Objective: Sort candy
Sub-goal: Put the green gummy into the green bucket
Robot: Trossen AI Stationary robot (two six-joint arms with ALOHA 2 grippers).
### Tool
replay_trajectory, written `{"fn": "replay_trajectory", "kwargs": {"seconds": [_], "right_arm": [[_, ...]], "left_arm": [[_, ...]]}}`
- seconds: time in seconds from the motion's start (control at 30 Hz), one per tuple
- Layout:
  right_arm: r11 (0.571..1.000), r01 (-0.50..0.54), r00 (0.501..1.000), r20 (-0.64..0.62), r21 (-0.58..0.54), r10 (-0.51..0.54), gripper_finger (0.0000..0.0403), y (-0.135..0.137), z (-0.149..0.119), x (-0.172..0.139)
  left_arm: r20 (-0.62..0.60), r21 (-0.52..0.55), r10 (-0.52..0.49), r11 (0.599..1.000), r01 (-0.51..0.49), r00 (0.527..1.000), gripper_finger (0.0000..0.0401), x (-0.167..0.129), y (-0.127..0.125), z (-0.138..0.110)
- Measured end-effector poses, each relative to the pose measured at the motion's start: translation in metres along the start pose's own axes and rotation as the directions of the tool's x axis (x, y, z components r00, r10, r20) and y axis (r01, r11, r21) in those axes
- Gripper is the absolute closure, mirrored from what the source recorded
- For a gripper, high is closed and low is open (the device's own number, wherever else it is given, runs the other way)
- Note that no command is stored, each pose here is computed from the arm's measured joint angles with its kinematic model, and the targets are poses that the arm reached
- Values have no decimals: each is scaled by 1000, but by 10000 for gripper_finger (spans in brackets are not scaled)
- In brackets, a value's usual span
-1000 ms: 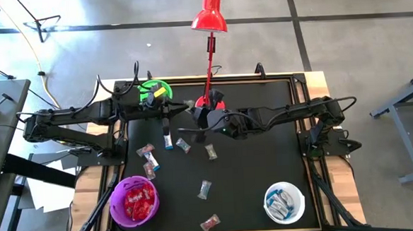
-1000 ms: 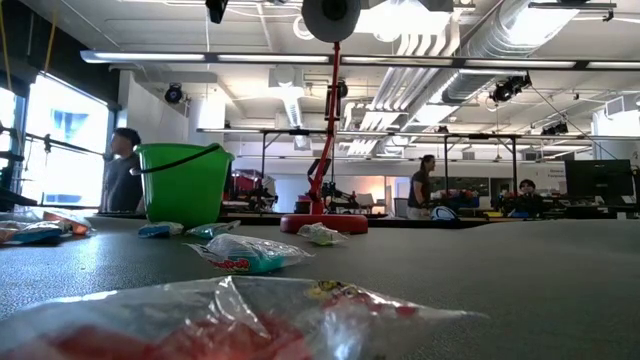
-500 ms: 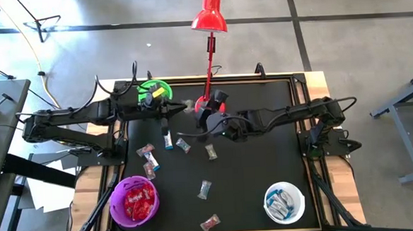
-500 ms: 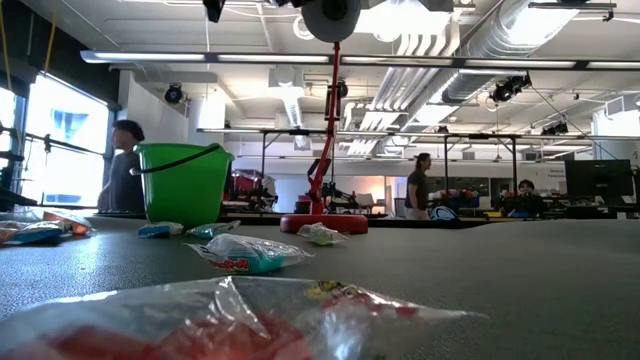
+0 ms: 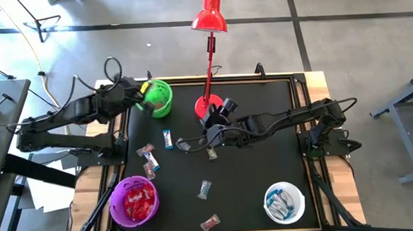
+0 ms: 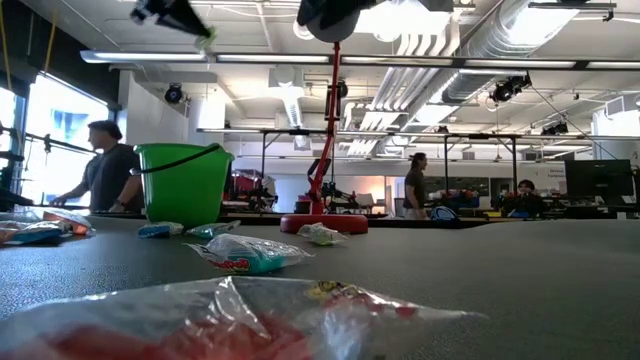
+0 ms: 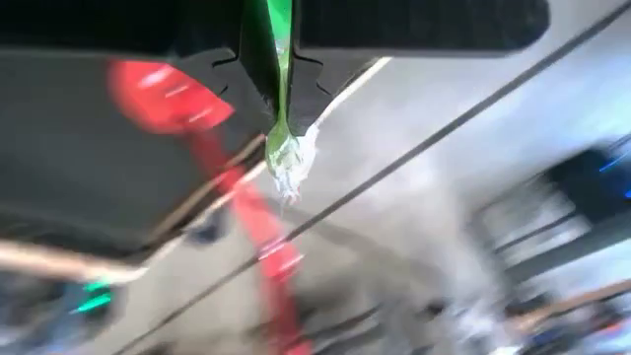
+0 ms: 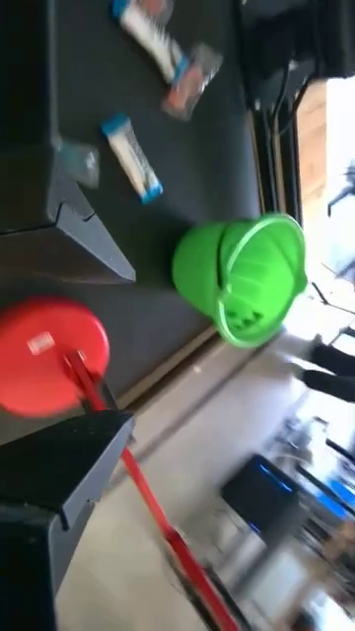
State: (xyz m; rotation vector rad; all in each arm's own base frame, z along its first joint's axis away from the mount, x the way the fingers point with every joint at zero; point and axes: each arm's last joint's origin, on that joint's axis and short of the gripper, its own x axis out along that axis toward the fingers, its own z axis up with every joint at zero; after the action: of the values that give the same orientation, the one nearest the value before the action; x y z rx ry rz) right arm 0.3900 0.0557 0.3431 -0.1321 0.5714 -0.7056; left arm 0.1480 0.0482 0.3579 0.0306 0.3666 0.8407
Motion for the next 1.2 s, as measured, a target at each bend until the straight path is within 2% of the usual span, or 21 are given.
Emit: {"fn": "replay_trajectory", "kwargs": {"seconds": [0.1, 0.2, 0.27, 0.37, 0.43, 0.57, 0.7, 1.0, 1.03, 1.1, 1.2], "right_arm": [[996, -13, 999, -29, 83, 16, 191, 0, -3, 0], [990, -9, 999, -41, 142, 15, 195, -1, -4, 0], [987, -8, 999, -43, 159, 15, 196, -1, -5, 0], [987, -9, 999, -41, 161, 16, 197, -1, -4, 0], [987, -9, 999, -41, 162, 16, 197, -1, -4, 0], [985, -31, 998, -48, 171, 40, 197, 0, -5, 0], [973, -70, 994, -63, 220, 86, 197, 1, -5, 0], [967, -98, 990, -74, 235, 118, 197, 2, -5, 0], [965, -110, 988, -78, 236, 132, 197, 3, -6, 0], [953, -158, 977, -96, 258, 188, 197, 4, -6, 0], [911, -178, 956, -155, 372, 250, 197, 4, -10, 0]], "left_arm": [[-104, -20, 156, 987, -158, 982, 401, -1, 17, -12], [-226, -65, 213, 970, -233, 951, 401, 2, 29, -24], [-308, -81, 181, 973, -215, 934, 401, 7, 33, -31], [-404, -116, 66, 986, -123, 912, 401, 20, 35, -36], [-446, -114, 28, 990, -87, 895, 401, 30, 35, -38], [-521, -37, 66, 994, -100, 851, 399, 52, 37, -44], [-575, 28, 86, 996, -86, 814, 379, 68, 37, -50], [-608, 66, 98, 995, -72, 788, 305, 96, 33, -57], [-614, 50, 85, 996, -68, 785, 299, 98, 33, -57], [-620, -24, -2, 1000, -16, 784, 289, 98, 30, -58], [-588, -181, -229, 972, 149, 776, 285, 96, 23, -54]]}}
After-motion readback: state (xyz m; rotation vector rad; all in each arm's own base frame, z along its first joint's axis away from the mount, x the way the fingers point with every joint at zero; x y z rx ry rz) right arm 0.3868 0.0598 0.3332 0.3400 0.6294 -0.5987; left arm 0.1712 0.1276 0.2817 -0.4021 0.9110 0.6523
